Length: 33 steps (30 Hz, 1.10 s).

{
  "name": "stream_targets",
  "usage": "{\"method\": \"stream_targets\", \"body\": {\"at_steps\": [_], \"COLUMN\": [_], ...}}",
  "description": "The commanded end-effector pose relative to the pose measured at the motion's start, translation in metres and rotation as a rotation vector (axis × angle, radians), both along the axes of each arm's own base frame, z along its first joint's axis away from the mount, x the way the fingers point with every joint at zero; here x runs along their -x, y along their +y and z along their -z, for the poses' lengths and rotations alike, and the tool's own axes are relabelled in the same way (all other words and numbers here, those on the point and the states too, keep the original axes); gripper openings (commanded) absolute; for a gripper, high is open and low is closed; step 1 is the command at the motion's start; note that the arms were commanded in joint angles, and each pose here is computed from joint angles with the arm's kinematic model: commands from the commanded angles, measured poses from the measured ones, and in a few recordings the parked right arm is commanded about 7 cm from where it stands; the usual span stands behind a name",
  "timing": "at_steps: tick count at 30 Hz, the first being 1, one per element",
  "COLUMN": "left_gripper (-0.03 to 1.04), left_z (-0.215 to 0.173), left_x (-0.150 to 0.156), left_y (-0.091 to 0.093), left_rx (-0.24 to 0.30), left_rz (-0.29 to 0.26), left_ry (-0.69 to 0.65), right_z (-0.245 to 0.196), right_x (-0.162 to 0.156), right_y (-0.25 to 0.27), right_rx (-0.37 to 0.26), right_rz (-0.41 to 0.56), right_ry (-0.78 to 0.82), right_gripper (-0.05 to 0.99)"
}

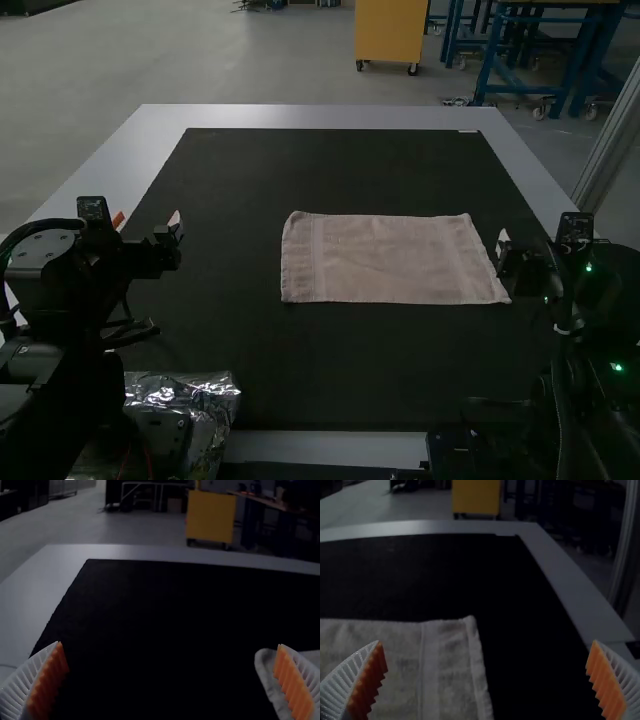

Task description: Fold the towel.

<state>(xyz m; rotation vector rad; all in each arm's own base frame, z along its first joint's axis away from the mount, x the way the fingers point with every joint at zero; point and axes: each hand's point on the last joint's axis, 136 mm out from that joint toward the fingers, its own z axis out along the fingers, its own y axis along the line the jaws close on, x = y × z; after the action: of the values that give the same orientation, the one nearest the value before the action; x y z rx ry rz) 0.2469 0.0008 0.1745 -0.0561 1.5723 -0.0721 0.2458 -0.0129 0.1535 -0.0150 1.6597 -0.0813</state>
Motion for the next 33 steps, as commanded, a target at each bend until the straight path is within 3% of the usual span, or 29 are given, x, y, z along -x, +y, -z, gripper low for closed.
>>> {"method": "stream_targets", "body": {"at_steps": [1,5,8,10,11,13,15,17,18,23,26,28,33], "left_gripper": [0.97,0.97,0.97,0.97,0.96,0.95,0.95,0.95,0.95,0.94,0.93,0.94,0.94], "left_z": [-0.006,-0.044,-0.063,-0.067,-0.07,-0.075,-0.074,-0.07,-0.069,-0.1,-0.131,-0.147,-0.157], "left_x": [0.0,0.004,0.009,0.01,0.011,0.012,0.012,0.011,0.011,0.021,0.029,0.027,-0.015], "left_y": [0.005,0.007,0.007,0.009,0.012,0.01,0.008,-0.009,-0.011,-0.008,-0.01,-0.01,-0.013], "left_rx": [-0.003,-0.062,-0.142,-0.158,-0.201,-0.357,-0.395,-0.487,-0.506,-0.503,-0.501,-0.483,-0.309], "left_rz": [-0.026,-0.042,-0.054,-0.073,-0.097,-0.114,-0.11,-0.021,-0.015,-0.056,-0.052,-0.044,0.04], "left_ry": [-0.031,-0.187,-0.263,-0.28,-0.289,-0.306,-0.302,-0.307,-0.305,-0.4,-0.43,-0.421,-0.238], "right_z": [-0.001,-0.025,-0.042,-0.04,-0.039,-0.041,-0.047,-0.051,-0.055,-0.097,-0.13,-0.148,-0.166], "right_x": [0.0,-0.001,0.0,0.0,0.0,0.0,0.0,0.001,0.001,0.011,0.02,0.023,0.0], "right_y": [0.002,0.0,0.001,0.002,0.003,0.004,0.005,0.005,0.004,0.002,0.001,0.001,-0.004], "right_rx": [0.037,0.121,0.309,0.442,0.472,0.489,0.508,0.5,0.496,0.406,0.351,0.303,0.161], "right_rz": [-0.017,-0.007,-0.009,-0.018,-0.024,-0.025,-0.021,-0.016,-0.009,0.027,0.037,0.03,0.026], "right_ry": [-0.009,-0.103,-0.163,-0.151,-0.145,-0.155,-0.178,-0.196,-0.209,-0.35,-0.404,-0.412,-0.304], "right_gripper": [0.92,0.92,0.92,0.92,0.92,0.92,0.92,0.92,0.92,0.92,0.91,0.91,0.91]}}
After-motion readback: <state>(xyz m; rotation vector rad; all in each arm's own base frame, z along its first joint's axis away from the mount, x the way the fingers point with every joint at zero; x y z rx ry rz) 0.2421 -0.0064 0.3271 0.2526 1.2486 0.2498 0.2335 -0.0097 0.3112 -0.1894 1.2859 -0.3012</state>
